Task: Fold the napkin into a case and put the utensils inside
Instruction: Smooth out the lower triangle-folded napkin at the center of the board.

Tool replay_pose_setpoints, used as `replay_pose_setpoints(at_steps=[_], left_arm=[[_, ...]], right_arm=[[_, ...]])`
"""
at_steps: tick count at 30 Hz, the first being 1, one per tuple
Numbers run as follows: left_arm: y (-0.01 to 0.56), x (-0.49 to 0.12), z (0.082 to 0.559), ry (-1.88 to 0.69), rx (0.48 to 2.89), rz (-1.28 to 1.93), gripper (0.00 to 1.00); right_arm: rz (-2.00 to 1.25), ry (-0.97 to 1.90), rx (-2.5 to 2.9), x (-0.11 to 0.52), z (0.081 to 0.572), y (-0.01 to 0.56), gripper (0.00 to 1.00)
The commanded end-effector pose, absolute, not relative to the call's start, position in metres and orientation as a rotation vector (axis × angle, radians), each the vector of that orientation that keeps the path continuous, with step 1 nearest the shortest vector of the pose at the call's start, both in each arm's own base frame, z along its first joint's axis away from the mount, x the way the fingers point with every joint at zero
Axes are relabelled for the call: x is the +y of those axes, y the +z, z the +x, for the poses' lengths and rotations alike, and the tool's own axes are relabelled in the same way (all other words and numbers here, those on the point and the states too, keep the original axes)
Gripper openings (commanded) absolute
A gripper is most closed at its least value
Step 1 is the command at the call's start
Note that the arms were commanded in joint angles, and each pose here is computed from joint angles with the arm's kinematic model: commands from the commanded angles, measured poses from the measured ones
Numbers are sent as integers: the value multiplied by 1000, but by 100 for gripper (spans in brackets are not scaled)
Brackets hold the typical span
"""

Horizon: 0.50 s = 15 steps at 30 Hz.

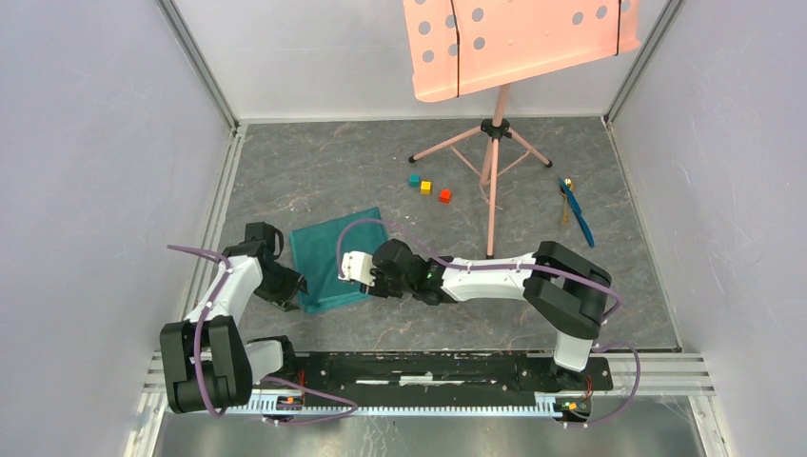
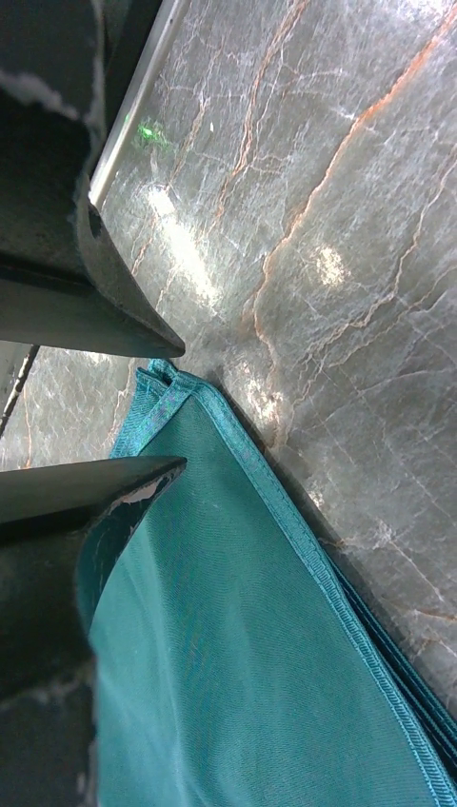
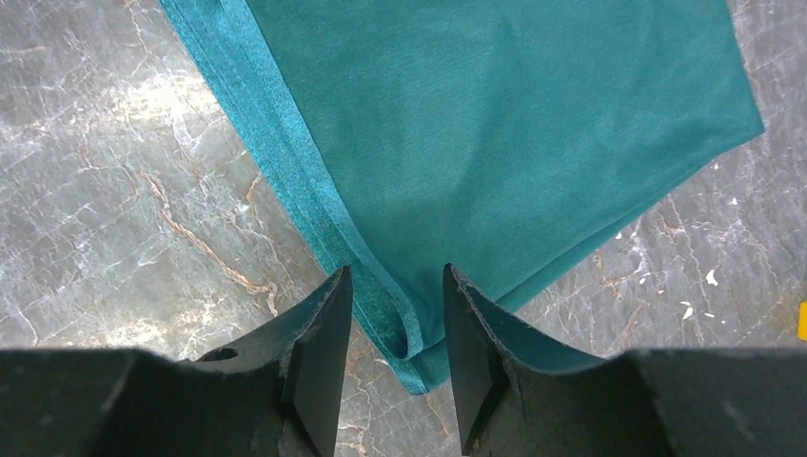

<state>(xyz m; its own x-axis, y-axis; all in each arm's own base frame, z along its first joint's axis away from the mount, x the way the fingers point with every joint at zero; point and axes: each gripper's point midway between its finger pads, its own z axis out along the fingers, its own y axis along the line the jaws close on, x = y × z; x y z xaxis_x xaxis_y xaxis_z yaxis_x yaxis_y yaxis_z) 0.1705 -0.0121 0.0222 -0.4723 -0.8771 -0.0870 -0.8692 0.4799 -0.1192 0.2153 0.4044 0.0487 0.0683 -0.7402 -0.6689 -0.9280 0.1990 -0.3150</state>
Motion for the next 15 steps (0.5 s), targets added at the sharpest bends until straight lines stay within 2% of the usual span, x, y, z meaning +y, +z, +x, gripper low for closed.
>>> replay_pose_setpoints(at_steps=[1,8,15], left_arm=[[30,-6,177,-68,2573,-1501,50],[30,-6,177,-72,2573,-1501,50],[25,-6,173,-58,2583,-1517,50]], right_arm=[[-1606,291,1681,412,217,50,46],[-1591,243,1691,411,223,48,46],[-1549,228,1698,412,228,54,34]])
